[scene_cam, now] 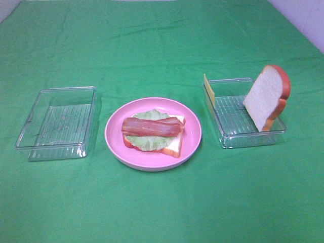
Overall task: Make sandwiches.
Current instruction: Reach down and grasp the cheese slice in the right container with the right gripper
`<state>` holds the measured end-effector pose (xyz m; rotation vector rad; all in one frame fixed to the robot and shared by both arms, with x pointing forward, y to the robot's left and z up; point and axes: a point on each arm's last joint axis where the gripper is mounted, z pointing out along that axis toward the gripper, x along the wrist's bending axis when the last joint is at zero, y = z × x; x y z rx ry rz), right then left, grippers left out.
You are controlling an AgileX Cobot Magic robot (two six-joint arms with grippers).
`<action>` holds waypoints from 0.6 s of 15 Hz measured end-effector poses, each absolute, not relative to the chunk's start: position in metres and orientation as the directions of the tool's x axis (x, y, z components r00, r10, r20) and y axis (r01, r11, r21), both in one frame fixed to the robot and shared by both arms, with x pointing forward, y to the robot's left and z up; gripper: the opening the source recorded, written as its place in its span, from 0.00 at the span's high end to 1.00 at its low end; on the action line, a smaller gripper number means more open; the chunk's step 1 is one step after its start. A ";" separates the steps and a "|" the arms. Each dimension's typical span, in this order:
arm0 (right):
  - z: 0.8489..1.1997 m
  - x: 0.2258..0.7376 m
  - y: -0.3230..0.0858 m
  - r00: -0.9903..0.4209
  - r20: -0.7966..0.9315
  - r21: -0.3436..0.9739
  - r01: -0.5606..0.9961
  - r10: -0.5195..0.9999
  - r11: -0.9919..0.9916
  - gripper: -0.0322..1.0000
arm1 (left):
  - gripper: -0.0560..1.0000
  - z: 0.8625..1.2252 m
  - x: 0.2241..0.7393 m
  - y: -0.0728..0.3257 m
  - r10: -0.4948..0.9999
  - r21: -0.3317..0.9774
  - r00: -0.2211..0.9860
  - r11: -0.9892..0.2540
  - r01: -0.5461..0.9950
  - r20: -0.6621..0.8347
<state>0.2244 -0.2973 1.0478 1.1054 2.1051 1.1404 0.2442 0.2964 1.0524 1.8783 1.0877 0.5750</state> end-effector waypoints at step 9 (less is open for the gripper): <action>1.055 0.285 -0.295 -0.161 0.000 0.666 0.737 0.987 0.120 0.27 | 0.22 1.052 0.244 0.296 0.855 0.855 0.519 -0.254 0.452 -0.020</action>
